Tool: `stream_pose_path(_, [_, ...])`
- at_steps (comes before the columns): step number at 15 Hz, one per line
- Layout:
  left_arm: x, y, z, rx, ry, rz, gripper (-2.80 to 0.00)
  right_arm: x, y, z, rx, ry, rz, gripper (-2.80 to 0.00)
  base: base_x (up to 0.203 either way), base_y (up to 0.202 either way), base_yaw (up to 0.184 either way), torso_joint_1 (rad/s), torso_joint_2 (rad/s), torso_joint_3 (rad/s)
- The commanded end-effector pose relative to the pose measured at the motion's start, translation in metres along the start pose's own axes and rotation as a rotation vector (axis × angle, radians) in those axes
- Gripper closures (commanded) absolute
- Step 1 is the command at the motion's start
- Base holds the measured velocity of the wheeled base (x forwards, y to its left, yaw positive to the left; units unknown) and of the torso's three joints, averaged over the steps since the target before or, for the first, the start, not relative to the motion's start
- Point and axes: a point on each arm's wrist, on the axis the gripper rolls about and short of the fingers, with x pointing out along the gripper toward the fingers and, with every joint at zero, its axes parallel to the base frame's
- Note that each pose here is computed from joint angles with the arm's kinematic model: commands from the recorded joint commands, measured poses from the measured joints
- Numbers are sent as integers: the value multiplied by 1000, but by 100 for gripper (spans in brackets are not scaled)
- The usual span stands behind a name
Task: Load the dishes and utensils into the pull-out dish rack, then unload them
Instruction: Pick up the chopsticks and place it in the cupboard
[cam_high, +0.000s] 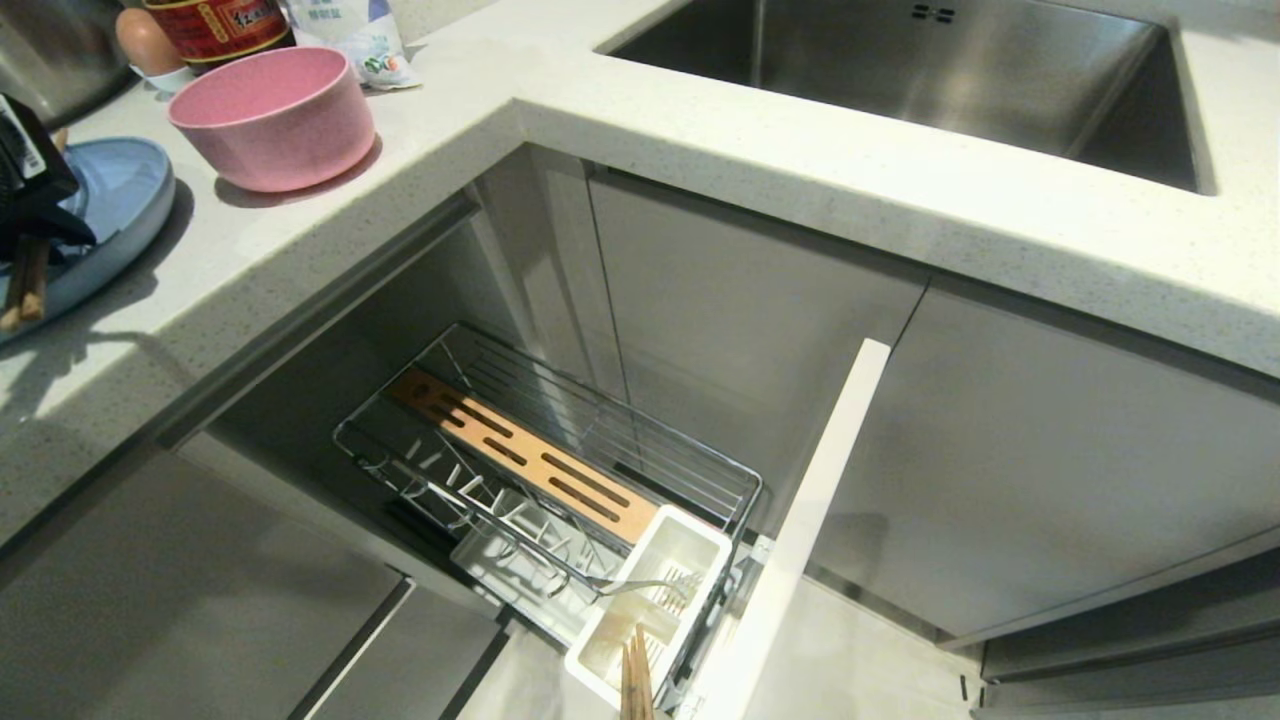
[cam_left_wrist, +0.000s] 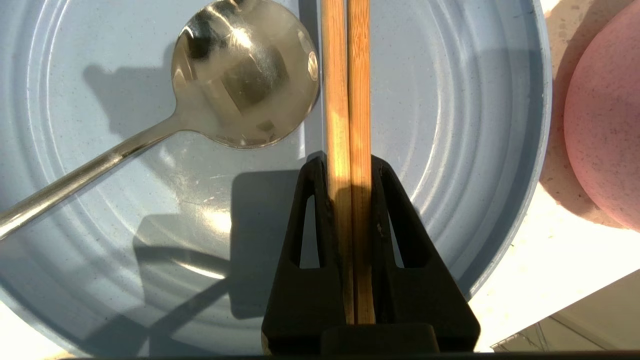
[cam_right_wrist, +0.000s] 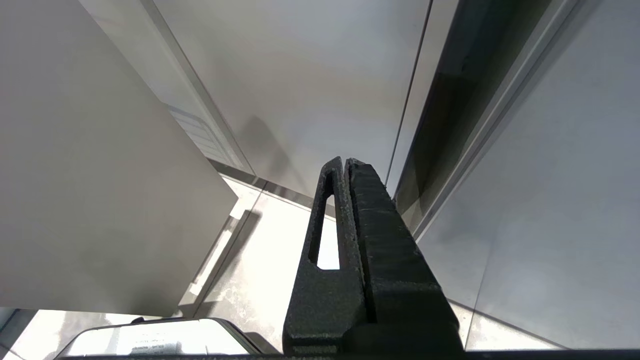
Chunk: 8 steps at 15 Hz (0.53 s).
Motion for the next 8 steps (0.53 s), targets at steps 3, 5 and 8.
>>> stream_pose_path(3, [1, 0, -1, 1, 5, 8, 0, 0, 0, 0, 1, -4, 0, 0, 0, 0, 0, 0, 0, 0])
stream_pose_path(5, [-4, 2, 0, -6, -8, 1, 0, 0, 0, 0, 1, -4, 1, 0, 0, 0, 0, 0, 0, 0])
stream_pose_path(8, [-29, 11, 3, -32, -70, -35, 0, 0, 0, 0, 1, -4, 1, 0, 0, 0, 0, 0, 0, 0])
